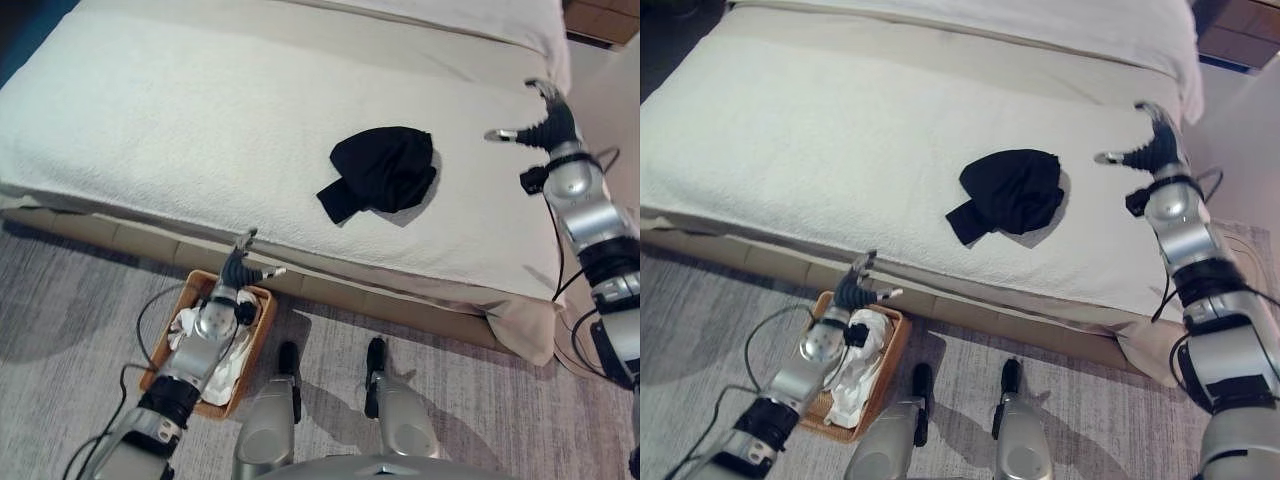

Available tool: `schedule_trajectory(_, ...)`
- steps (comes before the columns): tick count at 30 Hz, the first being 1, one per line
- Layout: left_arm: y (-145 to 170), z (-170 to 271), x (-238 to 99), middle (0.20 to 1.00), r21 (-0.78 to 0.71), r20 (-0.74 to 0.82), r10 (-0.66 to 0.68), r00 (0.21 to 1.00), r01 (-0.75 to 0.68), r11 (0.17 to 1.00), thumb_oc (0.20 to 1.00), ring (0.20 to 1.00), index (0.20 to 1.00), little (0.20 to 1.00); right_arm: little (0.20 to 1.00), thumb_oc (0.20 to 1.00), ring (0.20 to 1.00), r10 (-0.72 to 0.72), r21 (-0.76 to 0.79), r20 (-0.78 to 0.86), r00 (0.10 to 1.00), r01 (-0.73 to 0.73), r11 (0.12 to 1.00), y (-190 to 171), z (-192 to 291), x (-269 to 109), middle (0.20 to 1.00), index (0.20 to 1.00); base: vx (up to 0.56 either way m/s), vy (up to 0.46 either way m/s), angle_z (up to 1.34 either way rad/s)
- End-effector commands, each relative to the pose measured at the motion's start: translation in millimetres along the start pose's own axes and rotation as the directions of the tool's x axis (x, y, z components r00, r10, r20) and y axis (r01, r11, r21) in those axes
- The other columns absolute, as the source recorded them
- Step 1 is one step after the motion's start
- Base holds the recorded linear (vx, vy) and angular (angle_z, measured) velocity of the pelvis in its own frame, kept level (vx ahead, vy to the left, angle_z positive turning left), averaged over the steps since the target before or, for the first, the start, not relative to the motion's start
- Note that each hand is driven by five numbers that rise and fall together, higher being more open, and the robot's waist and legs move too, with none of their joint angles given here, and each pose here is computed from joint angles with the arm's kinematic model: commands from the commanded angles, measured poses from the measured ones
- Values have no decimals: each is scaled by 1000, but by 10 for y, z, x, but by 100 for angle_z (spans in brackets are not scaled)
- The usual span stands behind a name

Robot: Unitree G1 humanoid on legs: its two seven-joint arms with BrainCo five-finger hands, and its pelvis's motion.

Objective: Pick up clothes into the bucket

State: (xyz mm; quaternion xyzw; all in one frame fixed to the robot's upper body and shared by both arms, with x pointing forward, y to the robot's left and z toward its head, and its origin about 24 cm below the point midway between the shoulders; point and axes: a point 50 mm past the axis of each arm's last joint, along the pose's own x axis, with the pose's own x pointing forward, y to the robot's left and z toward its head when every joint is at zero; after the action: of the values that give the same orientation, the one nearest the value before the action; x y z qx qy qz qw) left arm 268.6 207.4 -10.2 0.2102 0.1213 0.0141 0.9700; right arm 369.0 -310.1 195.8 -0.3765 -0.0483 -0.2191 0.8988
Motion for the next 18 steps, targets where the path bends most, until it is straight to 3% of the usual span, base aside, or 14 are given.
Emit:
schedule_trajectory(1, 97, -11, -67, 1000, 0, 24, 59, 998, -59, 998, 1000, 1000, 1000, 1000, 1000, 1000, 1000, -170, 17, 35, 985, 169, 985, -263, 113, 66, 1000, 1000, -36, -64, 25)
schedule_trajectory(9, 169, -277, -229, 1000, -45, -71, 146, 987, -149, 988, 1000, 1000, 1000, 1000, 1000, 1000, 1000, -337, 25, -102, 936, 341, 940, -468, -134, 74, 1000, 1000, -50, -46, 32)
schedule_trajectory(18, 95, -167, -219, 1000, -79, -23, 161, 987, -163, 984, 1000, 1000, 1000, 1000, 1000, 1000, 1000, -500, 1, -222, 837, 513, 858, -926, -298, 84, 1000, 1000, -28, -60, 37)
